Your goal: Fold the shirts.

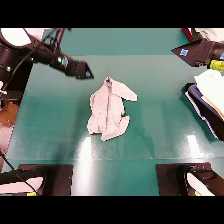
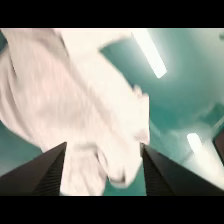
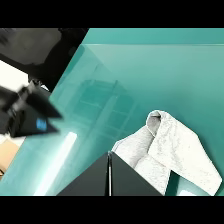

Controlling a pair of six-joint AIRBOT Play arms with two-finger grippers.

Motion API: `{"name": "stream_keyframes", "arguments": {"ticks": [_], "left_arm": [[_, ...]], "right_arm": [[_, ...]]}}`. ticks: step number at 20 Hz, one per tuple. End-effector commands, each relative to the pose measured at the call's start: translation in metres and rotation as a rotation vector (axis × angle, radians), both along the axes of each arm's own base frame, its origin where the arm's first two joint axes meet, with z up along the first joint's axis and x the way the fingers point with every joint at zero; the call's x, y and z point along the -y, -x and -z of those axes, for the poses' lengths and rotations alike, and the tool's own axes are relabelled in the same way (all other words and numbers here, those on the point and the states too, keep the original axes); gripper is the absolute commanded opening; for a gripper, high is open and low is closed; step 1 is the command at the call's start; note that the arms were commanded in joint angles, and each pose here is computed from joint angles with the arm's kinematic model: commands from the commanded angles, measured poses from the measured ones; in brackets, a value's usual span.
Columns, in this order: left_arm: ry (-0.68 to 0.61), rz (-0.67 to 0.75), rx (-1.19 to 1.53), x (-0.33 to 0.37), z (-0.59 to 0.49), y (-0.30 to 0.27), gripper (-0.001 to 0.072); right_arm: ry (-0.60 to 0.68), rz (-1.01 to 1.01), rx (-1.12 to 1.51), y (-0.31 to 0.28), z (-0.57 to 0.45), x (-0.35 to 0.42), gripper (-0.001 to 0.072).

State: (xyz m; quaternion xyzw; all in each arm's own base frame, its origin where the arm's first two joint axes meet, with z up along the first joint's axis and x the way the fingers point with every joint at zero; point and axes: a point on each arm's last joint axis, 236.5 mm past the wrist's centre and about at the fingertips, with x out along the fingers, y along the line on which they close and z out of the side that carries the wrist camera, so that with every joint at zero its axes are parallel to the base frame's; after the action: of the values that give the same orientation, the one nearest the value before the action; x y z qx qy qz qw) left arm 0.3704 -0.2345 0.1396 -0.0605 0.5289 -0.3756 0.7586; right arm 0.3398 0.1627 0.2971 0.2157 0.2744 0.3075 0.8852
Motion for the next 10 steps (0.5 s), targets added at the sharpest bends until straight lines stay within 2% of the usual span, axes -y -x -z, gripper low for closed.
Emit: {"name": "stream_keyframes", "arguments": {"ticks": [1, 6, 10], "left_arm": [[-0.031, -0.014, -0.199, -0.006, 0.058, 0.052, 0.0548], [-0.063, -0.025, -0.299, 0.023, 0.146, 0.134, 0.0549], [-0.039, -0.069, -0.251, 0.051, 0.170, 0.141, 0.0548]], "right_arm": [[0.003, -0.003, -0.009, -0.001, 0.003, -0.001, 0.0017], [0.004, -0.025, -0.074, -0.009, 0.022, -0.004, 0.0017], [0.016, -0.051, -0.132, -0.011, 0.039, -0.007, 0.0017]]}}
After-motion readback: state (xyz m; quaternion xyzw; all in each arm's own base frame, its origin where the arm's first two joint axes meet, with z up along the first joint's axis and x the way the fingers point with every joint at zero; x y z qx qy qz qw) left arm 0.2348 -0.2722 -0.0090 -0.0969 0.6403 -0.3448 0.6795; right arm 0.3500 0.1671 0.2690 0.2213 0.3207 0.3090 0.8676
